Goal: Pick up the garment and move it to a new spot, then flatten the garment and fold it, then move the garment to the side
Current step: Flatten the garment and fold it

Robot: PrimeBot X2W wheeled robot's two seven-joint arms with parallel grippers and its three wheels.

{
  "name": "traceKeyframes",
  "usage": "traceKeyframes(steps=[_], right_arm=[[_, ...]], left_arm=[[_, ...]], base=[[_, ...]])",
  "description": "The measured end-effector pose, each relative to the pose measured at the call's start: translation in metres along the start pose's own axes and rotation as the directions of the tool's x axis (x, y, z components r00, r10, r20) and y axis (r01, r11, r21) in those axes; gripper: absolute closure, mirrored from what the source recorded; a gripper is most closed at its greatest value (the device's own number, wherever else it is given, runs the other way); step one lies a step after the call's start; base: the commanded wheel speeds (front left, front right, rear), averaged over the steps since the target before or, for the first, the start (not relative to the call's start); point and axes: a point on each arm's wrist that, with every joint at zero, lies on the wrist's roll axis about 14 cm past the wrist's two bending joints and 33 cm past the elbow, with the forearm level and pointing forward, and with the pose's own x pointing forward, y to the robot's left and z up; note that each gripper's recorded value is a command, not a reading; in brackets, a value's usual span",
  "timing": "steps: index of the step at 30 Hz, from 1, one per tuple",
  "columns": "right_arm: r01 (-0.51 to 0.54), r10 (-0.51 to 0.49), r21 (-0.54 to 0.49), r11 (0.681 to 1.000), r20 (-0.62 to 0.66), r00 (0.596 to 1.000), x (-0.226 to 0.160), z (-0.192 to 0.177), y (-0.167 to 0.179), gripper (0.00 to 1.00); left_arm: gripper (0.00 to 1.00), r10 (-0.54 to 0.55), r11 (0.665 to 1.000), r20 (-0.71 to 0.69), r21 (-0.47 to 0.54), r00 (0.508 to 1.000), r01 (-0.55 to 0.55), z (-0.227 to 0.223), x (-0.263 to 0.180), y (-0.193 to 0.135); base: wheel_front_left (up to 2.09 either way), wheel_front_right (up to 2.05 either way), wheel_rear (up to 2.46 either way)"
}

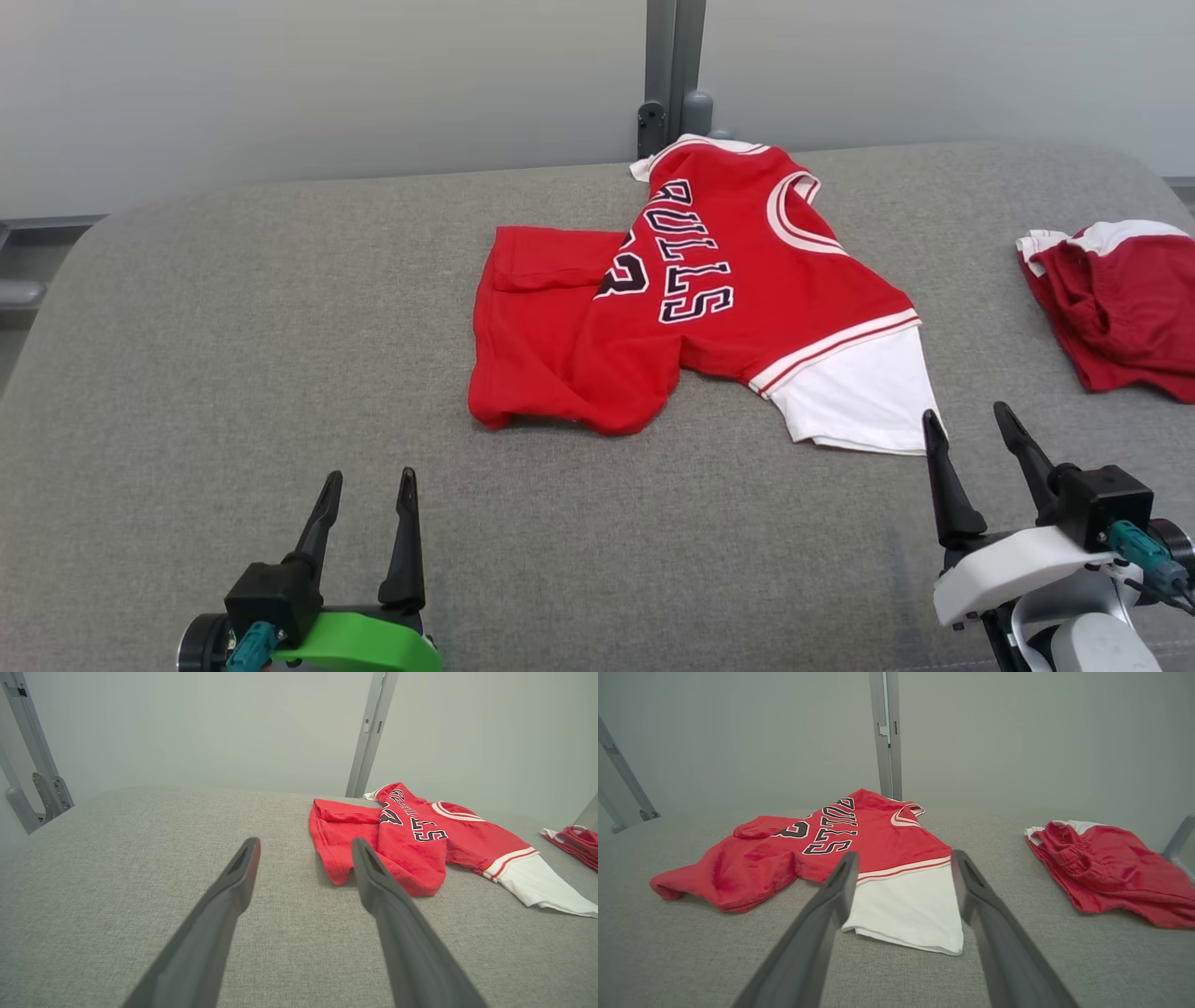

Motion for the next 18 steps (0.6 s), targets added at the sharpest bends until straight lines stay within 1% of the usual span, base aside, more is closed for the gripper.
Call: traceKeyframes(steps=[4, 6, 10, 13, 18], right_arm=[[-0.043, 0.042, -0.014, 0.999, -0.037, 0.998, 0.007, -0.009, 0.009, 0.0], [-0.082, 0.081, -0.024, 0.996, -0.045, 0.996, 0.017, -0.009, 0.018, 0.0], [-0.187, 0.184, -0.032, 0.982, -0.074, 0.98, 0.042, -0.013, 0.048, 0.0], [-0.274, 0.269, -0.035, 0.961, -0.111, 0.957, 0.062, -0.02, 0.075, 0.0], [-0.424, 0.413, -0.036, 0.905, -0.171, 0.895, 0.097, -0.028, 0.127, 0.0]], left_arm=[[0.0, -0.007, 1.0, -0.003, -0.002, 1.0, 0.007, -0.001, 0.002, -0.002], [0.0, -0.004, 1.0, 0.002, -0.001, 1.0, 0.004, 0.001, 0.002, -0.001], [0.0, 0.022, 1.0, 0.015, -0.001, 1.0, -0.022, 0.005, 0.0, 0.007], [0.0, 0.056, 0.998, 0.029, 0.0, 0.998, -0.056, 0.01, -0.002, 0.017], [0.0, 0.115, 0.993, 0.045, -0.002, 0.992, -0.115, 0.017, -0.006, 0.034]], base=[[0.0, 0.0, 0.0], [0.0, 0.0, 0.0], [0.0, 0.0, 0.0], [0.0, 0.0, 0.0], [0.0, 0.0, 0.0]])
